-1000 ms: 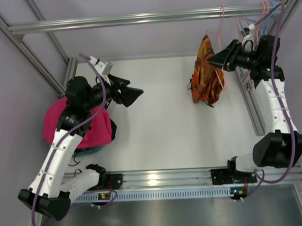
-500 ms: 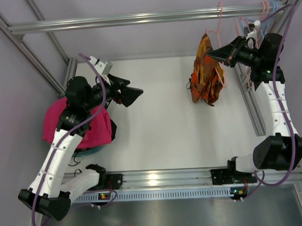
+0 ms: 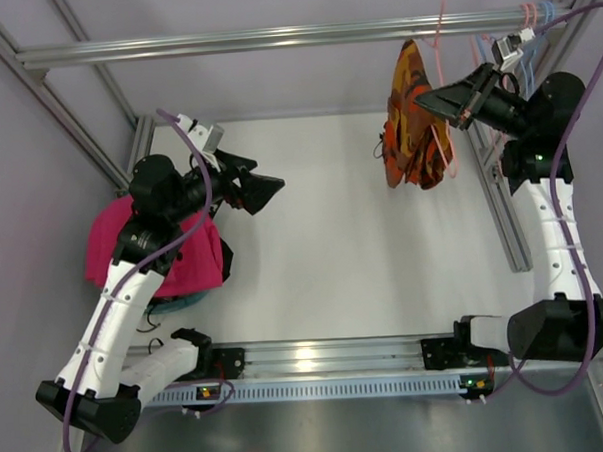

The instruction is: Remove the trousers from the hanger

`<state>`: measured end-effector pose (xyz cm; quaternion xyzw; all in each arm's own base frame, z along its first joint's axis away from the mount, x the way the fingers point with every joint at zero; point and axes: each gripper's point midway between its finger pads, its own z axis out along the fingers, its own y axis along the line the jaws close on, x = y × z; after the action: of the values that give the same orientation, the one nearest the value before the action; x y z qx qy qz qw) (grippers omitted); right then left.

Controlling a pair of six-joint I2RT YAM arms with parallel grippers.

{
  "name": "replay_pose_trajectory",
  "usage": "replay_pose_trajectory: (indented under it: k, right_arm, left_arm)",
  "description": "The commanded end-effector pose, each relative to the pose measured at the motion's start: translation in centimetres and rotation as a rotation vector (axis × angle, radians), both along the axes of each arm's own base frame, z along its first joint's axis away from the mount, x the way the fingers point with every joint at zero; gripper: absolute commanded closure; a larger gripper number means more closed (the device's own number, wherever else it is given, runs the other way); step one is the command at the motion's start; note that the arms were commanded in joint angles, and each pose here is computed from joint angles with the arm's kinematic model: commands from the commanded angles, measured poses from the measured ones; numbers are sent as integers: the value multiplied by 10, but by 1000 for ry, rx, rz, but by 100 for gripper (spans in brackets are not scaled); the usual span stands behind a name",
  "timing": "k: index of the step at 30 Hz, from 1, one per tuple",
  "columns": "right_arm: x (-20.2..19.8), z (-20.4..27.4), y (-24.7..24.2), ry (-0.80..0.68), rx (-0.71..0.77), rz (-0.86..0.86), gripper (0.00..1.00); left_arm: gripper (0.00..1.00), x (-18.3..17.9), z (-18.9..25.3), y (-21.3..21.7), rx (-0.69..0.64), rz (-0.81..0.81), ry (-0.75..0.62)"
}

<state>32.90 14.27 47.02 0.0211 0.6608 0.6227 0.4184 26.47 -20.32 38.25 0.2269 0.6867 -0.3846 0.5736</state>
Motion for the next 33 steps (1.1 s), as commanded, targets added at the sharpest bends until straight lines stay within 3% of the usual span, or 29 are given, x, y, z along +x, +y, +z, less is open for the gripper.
replay_pose_trajectory:
  k: [1,8,12,16,20,25,33]
  right_arm:
    - [-60,59,14,-402,-58,39,100]
    - [-87,50,37,-417,-59,108,100]
    - [-97,44,55,-387,-34,133,100]
    - [-103,41,69,-374,-11,146,100]
    - [-98,32,73,-311,-8,135,100]
    - [-103,32,78,-310,-6,156,100]
    - [-107,33,77,-313,-26,137,100]
  left_arm:
    - [4,1,12,6,-10,33,-69]
    - [2,-9,7,4,13,-3,-124]
    - [2,-23,-11,-2,99,-29,-267]
    - [2,-12,-31,-6,224,54,-383]
    - [2,0,-19,-16,244,156,-530]
    - [3,3,-14,-64,258,248,-607]
    - [4,12,-2,-144,109,204,-590]
